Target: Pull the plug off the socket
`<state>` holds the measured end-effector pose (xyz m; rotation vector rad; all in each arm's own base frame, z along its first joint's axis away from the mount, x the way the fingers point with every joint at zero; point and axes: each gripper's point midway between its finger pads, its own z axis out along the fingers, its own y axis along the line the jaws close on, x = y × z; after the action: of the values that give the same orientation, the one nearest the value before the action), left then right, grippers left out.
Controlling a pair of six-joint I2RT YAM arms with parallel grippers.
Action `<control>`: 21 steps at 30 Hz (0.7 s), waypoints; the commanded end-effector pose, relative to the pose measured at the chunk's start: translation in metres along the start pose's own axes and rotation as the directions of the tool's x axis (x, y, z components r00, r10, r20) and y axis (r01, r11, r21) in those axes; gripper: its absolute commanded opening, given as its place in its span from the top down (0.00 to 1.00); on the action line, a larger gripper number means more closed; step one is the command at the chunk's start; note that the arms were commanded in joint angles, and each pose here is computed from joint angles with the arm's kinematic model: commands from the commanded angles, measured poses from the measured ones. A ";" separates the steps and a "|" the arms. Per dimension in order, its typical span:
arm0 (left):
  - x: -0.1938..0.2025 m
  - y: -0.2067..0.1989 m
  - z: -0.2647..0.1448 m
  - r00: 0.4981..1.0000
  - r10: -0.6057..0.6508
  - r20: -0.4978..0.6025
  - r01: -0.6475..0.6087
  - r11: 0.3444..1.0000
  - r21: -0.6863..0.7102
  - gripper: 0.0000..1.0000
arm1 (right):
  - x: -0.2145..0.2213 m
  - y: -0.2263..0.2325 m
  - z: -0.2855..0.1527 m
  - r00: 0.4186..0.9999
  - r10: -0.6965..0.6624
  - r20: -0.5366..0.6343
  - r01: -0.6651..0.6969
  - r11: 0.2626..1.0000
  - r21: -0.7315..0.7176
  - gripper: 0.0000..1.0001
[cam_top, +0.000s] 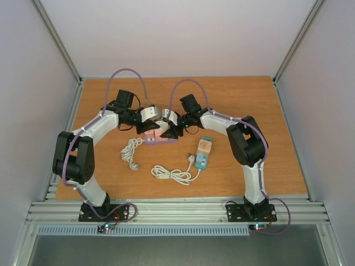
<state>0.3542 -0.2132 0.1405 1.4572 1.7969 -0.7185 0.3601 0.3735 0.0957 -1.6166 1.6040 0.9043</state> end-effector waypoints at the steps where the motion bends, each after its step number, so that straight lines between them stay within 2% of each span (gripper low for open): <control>1: -0.009 -0.016 -0.003 0.999 -0.029 0.039 0.026 0.998 0.064 0.86 | -0.009 0.017 0.000 0.999 0.000 0.036 0.002 0.999 -0.048 0.39; 7: -0.018 -0.024 -0.008 0.994 -0.033 0.103 0.026 0.997 0.071 0.89 | 0.007 0.029 0.006 1.000 -0.007 0.007 0.007 0.999 -0.045 0.41; 21: -0.027 -0.028 -0.013 0.989 -0.051 0.140 0.039 0.996 0.084 0.96 | 0.039 0.029 0.015 0.998 0.007 -0.068 -0.008 1.000 -0.021 0.44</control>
<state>0.3420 -0.2132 0.1411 1.4058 1.8202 -0.7880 0.3475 0.3719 0.0920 -1.6199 1.5497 0.8894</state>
